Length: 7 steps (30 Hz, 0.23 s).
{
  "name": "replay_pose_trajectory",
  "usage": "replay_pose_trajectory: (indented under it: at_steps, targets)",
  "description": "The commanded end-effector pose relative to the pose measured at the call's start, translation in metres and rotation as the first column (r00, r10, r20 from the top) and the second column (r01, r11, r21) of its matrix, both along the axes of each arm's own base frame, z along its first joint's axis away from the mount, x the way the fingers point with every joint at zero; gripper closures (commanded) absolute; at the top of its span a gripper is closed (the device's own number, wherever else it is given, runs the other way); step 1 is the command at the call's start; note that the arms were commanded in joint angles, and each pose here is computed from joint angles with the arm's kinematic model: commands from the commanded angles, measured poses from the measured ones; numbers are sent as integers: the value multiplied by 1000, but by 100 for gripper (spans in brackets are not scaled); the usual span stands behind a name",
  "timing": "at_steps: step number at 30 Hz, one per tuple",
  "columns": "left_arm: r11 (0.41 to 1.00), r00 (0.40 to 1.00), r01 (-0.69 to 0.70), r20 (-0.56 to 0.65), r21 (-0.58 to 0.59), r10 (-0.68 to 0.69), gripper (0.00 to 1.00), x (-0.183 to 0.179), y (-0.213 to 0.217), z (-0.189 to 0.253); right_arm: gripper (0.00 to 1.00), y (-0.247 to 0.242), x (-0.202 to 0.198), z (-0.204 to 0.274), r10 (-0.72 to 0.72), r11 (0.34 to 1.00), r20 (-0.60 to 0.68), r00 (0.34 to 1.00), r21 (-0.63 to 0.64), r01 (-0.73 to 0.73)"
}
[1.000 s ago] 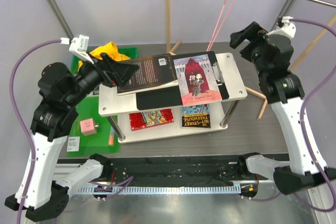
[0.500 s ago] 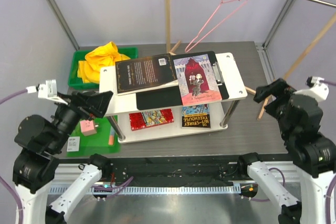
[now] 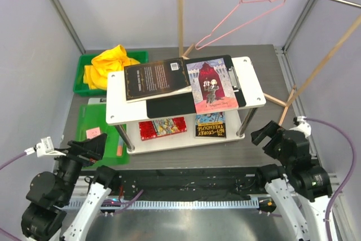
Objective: Remove the shorts from the hanger
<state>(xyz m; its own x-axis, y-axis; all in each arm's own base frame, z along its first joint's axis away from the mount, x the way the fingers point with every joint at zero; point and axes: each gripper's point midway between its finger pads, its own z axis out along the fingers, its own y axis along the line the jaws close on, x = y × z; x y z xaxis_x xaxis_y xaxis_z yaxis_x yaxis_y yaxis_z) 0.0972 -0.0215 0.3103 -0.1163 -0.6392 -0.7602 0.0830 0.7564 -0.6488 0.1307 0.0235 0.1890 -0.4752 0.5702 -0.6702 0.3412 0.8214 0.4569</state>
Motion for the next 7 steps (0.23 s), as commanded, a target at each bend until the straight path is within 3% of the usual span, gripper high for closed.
replay_pose_trajectory:
  at_steps: [1,7]
  targets:
    - [995,993,-96,-79,-33,94,0,2,14,-25,0,31,20,-9,79,987,78,994,133,-89]
    - [989,988,-137,-77,-63,132,0,6,19,-31,0,49,26,-22,155,966,134,979,186,-179]
